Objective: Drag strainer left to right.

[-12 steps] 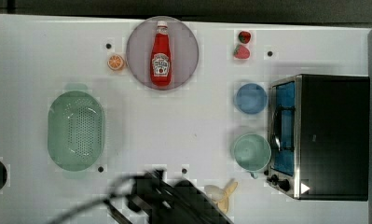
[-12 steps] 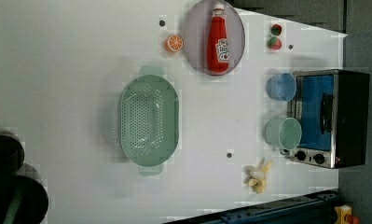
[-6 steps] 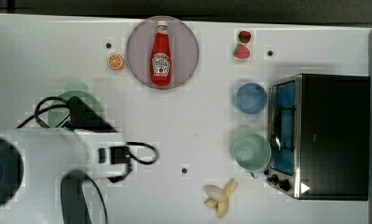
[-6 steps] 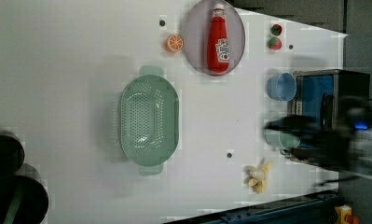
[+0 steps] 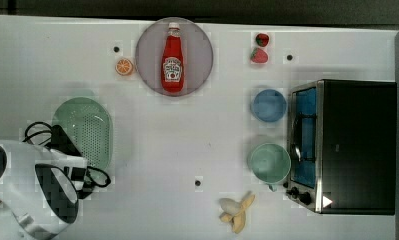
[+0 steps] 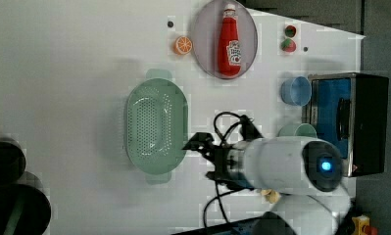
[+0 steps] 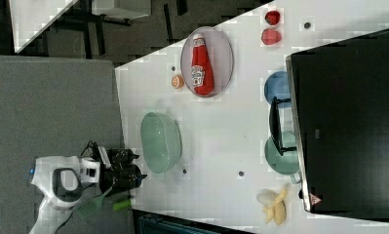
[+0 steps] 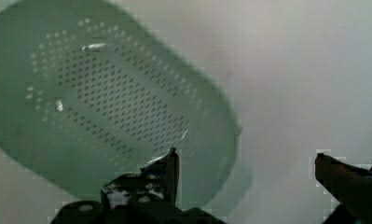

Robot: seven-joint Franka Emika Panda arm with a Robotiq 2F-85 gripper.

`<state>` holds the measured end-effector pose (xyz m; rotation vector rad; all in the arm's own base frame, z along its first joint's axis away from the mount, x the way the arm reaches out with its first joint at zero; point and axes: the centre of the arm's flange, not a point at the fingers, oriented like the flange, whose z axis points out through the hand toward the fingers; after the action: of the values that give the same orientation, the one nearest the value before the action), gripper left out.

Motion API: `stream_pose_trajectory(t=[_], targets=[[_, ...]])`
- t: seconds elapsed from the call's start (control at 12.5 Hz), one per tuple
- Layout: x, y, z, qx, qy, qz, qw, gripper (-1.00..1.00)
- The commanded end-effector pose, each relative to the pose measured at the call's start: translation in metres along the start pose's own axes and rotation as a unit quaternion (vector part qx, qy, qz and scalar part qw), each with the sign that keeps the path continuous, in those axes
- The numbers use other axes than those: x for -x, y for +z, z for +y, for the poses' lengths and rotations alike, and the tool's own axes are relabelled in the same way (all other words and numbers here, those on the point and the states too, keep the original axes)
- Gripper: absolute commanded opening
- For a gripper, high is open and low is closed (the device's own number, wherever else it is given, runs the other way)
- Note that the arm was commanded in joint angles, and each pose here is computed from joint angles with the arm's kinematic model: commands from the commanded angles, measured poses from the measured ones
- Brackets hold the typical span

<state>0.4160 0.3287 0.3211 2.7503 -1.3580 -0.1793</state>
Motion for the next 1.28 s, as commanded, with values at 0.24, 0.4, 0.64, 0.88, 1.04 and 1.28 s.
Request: stream_pose_trajectory(t=[0.24, 0.4, 0.64, 0.88, 1.04, 1.28], targets=[[-0.033, 0.033, -0.028, -0.04, 0.21, -0.032, 0.976, 1.0], [-0.034, 0.063, -0.034, -0.039, 0.24, -0.04, 0.969, 1.0], [-0.038, 0.1, -0.041, -0.046, 0.263, -0.042, 0.963, 1.0], [-0.052, 0.131, -0.04, -0.038, 0.268, -0.042, 0.962, 1.0], [-0.064, 0.143, -0.041, -0.044, 0.279, -0.045, 0.958, 1.0], [-0.075, 0.148, -0.039, -0.047, 0.284, -0.041, 0.957, 1.0]])
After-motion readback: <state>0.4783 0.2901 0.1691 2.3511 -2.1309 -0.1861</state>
